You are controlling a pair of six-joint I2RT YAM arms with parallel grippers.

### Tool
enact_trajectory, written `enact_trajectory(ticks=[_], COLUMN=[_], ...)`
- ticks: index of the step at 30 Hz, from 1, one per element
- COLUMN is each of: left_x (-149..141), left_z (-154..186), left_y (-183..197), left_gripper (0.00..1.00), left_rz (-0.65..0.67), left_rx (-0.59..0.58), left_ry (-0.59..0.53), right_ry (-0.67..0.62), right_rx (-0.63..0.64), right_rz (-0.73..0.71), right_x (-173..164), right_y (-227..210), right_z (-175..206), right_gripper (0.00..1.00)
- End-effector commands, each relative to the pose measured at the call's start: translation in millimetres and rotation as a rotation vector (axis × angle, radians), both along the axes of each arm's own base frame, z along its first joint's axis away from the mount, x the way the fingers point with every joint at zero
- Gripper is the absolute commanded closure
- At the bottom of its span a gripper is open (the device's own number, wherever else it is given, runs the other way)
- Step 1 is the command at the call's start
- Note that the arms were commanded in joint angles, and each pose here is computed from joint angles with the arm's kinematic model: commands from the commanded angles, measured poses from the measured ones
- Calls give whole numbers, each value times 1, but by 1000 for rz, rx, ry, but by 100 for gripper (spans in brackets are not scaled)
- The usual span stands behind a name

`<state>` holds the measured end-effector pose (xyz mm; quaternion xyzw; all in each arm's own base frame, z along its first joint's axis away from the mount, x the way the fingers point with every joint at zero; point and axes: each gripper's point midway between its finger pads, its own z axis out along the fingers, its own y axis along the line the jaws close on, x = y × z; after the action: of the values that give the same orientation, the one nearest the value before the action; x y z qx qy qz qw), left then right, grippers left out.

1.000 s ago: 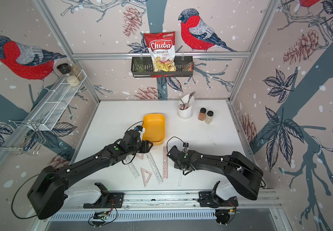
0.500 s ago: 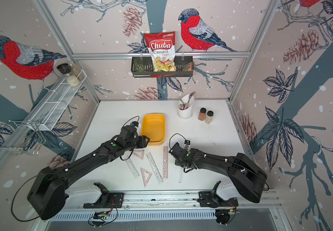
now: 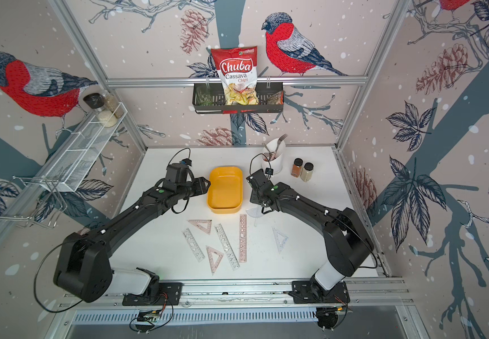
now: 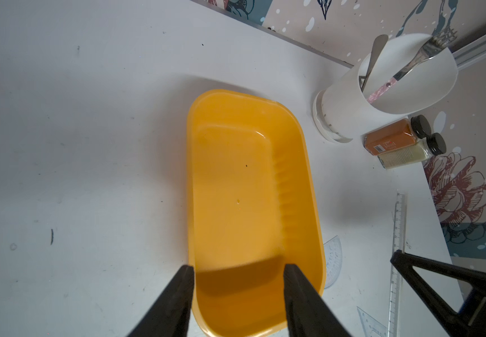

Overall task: Put the scattered rulers into the storage box
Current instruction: Place the ruler in the storage box.

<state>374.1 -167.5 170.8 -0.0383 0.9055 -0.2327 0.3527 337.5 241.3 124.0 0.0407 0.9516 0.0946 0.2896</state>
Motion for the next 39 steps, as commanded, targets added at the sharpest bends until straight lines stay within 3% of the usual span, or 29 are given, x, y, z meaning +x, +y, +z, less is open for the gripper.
enact_trajectory(ticks=[1, 8, 16, 28, 39], left_x=[3, -2, 1, -1, -2], left_z=[-3, -30, -38, -46, -55], left_y=[7, 22, 24, 17, 14], left_gripper=[46, 46, 46, 45, 46], left_rz=[5, 57, 65, 33, 31], left_rx=[5, -22, -28, -51, -62], left_ry=[16, 68, 85, 115, 143], right_ry=[-24, -59, -20, 119, 159], right_rx=[-1, 59, 92, -17, -55], right_rz=[86, 192, 246, 309, 300], right_x=[20, 70, 90, 71, 78], right_y=[21, 89, 134, 136, 134], right_z=[9, 23, 1, -46, -77], right_gripper=[97, 98, 97, 93, 88])
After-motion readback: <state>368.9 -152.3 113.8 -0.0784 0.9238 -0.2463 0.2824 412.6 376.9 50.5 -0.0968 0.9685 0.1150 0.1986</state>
